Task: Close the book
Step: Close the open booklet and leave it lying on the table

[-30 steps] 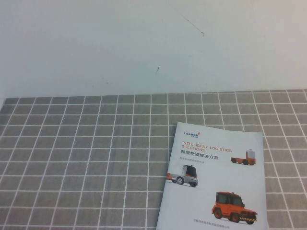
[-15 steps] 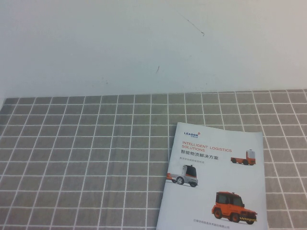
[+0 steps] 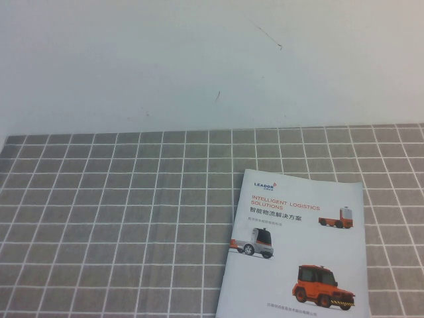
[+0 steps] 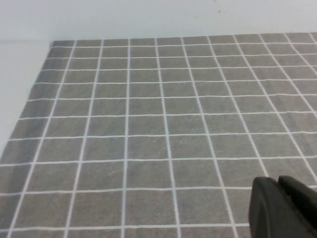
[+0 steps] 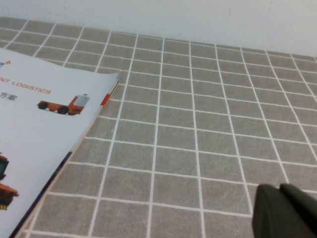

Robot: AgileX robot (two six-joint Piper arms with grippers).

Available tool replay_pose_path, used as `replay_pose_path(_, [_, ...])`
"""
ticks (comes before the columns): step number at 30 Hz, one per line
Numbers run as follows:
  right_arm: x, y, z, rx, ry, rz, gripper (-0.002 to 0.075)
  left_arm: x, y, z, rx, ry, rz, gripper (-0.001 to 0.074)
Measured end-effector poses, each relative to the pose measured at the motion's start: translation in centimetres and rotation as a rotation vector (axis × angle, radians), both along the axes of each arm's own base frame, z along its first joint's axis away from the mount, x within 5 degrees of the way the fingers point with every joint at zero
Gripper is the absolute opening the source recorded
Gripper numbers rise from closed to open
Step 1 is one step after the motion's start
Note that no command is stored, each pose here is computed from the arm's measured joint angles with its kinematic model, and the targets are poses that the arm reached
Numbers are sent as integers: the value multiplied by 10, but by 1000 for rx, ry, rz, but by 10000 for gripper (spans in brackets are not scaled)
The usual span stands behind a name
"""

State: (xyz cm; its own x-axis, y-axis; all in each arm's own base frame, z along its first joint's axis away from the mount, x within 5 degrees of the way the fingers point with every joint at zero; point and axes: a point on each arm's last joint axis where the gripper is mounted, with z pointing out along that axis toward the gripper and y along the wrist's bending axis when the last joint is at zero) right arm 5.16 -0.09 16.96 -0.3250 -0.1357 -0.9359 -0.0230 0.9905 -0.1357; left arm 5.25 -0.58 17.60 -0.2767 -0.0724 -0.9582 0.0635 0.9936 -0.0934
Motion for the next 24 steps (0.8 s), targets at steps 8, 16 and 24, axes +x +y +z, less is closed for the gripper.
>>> replay_pose_path(8, [0, 0, 0, 0, 0, 0, -2, 0, 4, 0, 1, 2, 77, -2])
replay_pose_path(16, [0, 0, 0, -4, 0, 2, -2, 0, 4, 0, 1, 2, 77, -2])
replay_pose_path(24, [0, 0, 0, -7, 0, 3, -2, 0, 4, 0, 1, 2, 77, -3])
